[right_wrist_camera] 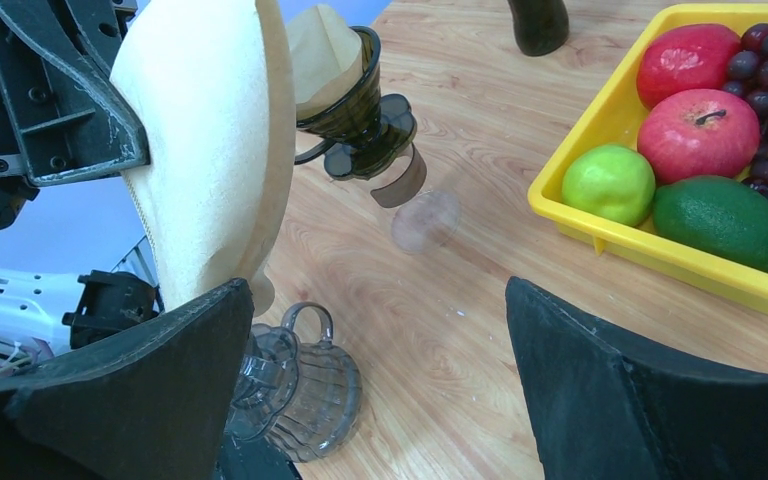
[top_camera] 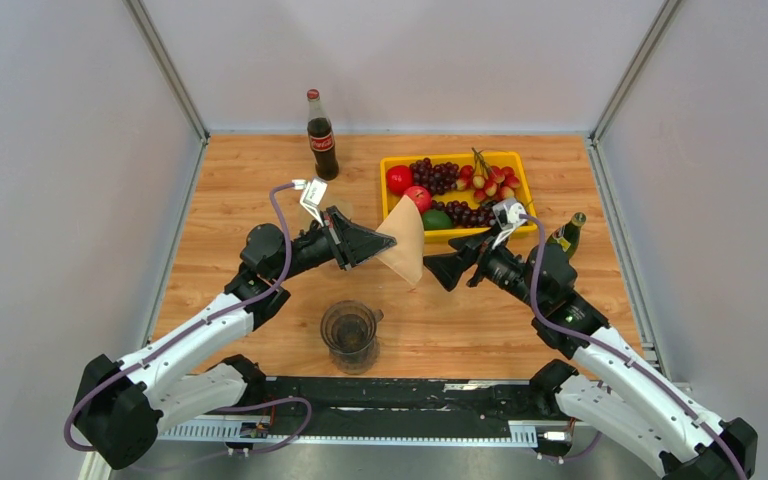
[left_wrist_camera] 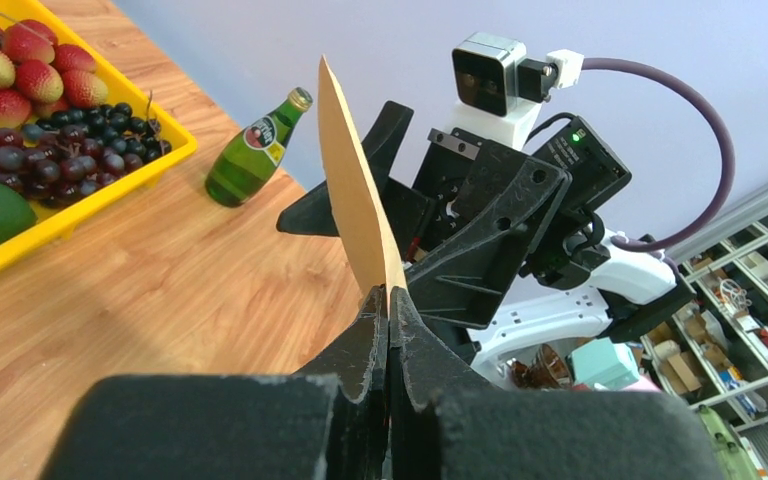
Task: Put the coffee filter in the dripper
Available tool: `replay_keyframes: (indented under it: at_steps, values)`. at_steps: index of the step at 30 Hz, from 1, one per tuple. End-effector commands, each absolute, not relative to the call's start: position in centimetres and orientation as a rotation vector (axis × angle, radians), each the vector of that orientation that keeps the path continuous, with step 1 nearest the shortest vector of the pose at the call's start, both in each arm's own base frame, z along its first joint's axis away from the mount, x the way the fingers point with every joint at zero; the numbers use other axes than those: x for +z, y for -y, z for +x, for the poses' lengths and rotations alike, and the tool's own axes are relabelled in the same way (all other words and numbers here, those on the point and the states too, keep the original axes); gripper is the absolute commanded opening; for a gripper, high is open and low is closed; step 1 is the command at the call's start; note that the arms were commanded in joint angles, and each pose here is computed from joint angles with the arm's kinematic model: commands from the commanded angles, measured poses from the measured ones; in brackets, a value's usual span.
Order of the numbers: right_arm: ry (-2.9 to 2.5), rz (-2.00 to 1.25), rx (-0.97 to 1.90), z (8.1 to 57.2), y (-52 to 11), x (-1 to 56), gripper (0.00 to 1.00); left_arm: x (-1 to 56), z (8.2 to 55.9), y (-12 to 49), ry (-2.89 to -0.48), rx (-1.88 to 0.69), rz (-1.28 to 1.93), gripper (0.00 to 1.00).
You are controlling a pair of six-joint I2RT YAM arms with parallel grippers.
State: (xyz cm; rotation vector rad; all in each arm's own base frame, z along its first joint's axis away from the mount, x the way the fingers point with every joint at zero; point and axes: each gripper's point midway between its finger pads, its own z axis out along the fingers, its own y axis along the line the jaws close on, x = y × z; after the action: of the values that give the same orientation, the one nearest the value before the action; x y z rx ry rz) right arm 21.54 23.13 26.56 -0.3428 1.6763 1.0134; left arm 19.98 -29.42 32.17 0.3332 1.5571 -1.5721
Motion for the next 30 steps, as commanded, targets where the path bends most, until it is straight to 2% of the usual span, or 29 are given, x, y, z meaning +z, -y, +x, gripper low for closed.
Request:
replay_keyframes:
  at_steps: [1, 24, 30]
  values:
    - [-1.593, -0.331, 1.092, 20.8, -23.4, 29.2, 1.00, 34.3, 19.6, 29.3, -1.477, -1.592, 0.362, 0.00]
    - [-1.536, -0.357, 1.235, 19.8, -24.9, 31.4, 1.00, 33.7, 19.0, 29.7, -1.477, -1.610, 0.424, 0.00]
    - [-1.495, -0.404, 1.296, 19.7, -26.1, 32.7, 0.96, 33.3, 18.8, 30.3, -1.489, -1.642, 0.468, 0.00]
